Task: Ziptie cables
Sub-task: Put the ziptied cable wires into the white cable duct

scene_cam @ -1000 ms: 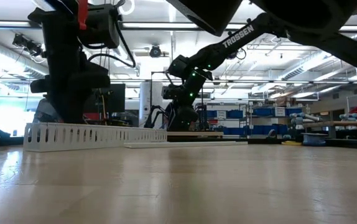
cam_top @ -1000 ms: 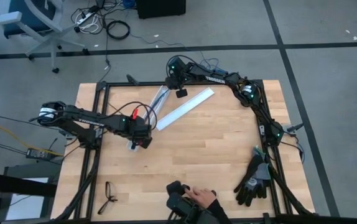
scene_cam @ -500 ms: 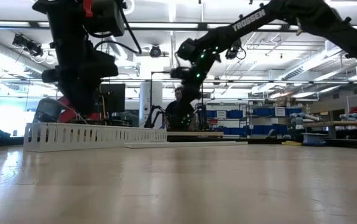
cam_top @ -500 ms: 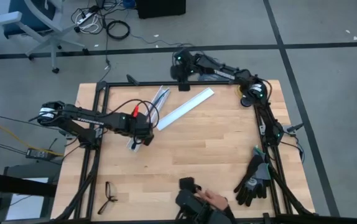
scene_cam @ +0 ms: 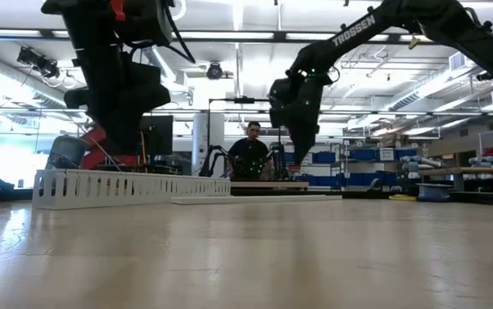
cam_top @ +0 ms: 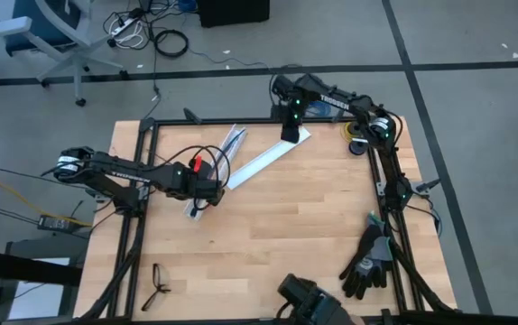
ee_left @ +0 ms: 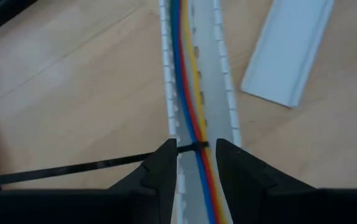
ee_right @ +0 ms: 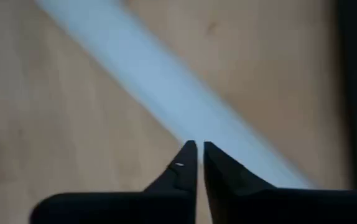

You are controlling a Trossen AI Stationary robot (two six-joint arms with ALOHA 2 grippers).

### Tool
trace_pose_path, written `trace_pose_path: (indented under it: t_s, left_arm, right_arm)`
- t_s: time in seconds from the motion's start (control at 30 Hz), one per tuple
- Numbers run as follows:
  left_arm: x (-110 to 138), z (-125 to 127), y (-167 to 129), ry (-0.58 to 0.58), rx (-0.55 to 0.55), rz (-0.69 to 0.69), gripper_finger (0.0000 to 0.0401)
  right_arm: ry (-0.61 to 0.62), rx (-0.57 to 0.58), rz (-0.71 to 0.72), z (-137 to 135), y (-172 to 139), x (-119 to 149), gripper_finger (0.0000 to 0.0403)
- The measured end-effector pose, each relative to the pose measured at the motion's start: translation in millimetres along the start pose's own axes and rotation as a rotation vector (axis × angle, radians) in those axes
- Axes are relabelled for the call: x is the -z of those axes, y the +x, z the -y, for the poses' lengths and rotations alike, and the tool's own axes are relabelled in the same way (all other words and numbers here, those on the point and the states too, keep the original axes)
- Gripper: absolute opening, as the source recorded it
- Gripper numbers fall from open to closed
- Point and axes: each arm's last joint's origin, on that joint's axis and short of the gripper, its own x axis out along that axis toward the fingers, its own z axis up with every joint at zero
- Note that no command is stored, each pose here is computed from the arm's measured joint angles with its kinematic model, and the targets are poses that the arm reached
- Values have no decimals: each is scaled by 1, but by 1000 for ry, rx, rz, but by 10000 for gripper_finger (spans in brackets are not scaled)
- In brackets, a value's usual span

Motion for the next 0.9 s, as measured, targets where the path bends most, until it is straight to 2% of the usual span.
trace_pose_path:
  t_s: [0.13,0.23,0.43,0.57,0.73,0.9]
  left_arm:
    - [5,4,-4,3,14,15,122]
    - [9,7,-7,12,24,26,122]
    - [16,11,-13,13,32,64,122]
    - [18,12,-15,24,26,94,122]
    - [16,9,-15,41,-45,194,122]
    - [7,0,-10,22,-150,277,122]
  right_arm:
    - [16,-31,-85,-15,30,8,5]
    - [19,21,-117,-29,52,14,1]
    - [22,137,86,-77,56,30,0]
    - [61,178,186,-113,47,59,0]
    - [145,228,233,-152,49,114,0]
    - [193,174,339,-180,60,163,0]
